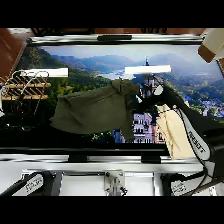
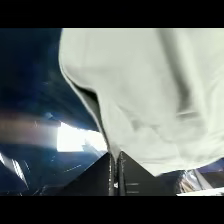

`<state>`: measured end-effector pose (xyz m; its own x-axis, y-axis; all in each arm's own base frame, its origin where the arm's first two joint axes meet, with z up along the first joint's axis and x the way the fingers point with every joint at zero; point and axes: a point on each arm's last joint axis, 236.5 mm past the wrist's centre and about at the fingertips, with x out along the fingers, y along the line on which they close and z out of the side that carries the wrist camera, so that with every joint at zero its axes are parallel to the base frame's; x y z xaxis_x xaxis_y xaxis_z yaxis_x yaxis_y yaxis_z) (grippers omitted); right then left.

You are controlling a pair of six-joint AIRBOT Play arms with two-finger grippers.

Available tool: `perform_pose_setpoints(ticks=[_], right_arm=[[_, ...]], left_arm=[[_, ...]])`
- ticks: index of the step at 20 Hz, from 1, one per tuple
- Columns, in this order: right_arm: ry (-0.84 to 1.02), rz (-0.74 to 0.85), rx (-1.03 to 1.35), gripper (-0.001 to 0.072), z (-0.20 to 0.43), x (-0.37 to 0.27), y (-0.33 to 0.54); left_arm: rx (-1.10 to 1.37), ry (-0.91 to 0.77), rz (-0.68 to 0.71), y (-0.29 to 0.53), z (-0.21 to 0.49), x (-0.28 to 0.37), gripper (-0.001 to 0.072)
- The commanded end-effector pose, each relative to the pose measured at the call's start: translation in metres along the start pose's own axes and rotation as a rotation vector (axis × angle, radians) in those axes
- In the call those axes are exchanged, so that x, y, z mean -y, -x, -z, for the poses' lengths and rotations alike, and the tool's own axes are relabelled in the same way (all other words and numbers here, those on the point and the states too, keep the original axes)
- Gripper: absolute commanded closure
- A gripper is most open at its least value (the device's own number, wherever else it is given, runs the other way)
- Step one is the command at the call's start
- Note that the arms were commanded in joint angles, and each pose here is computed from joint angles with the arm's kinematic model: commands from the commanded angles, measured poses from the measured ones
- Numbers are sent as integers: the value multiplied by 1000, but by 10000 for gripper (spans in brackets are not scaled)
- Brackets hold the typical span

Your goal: Fold the shirts.

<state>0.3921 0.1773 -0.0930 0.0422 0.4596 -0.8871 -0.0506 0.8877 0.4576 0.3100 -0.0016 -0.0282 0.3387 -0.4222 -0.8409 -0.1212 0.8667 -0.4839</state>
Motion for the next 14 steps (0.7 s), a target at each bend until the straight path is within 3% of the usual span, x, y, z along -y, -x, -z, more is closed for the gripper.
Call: perform_pose_setpoints(ticks=[1,5,8,10,12,14], right_arm=[[198,11,148,642,-20,-30,71],[480,158,781,642,-52,-110,320],[574,123,1351,642,21,-181,516],[589,61,1555,641,89,-202,583],[575,33,1630,642,138,-204,609],[529,44,1605,642,159,-193,606]], left_arm=[[203,-146,-20,69,-54,38,678],[881,-417,-85,315,-122,173,677],[1327,-516,-18,477,-62,274,677],[1498,-572,13,531,-5,311,677],[1563,-484,28,550,32,310,677],[1528,-383,-72,543,48,283,677]])
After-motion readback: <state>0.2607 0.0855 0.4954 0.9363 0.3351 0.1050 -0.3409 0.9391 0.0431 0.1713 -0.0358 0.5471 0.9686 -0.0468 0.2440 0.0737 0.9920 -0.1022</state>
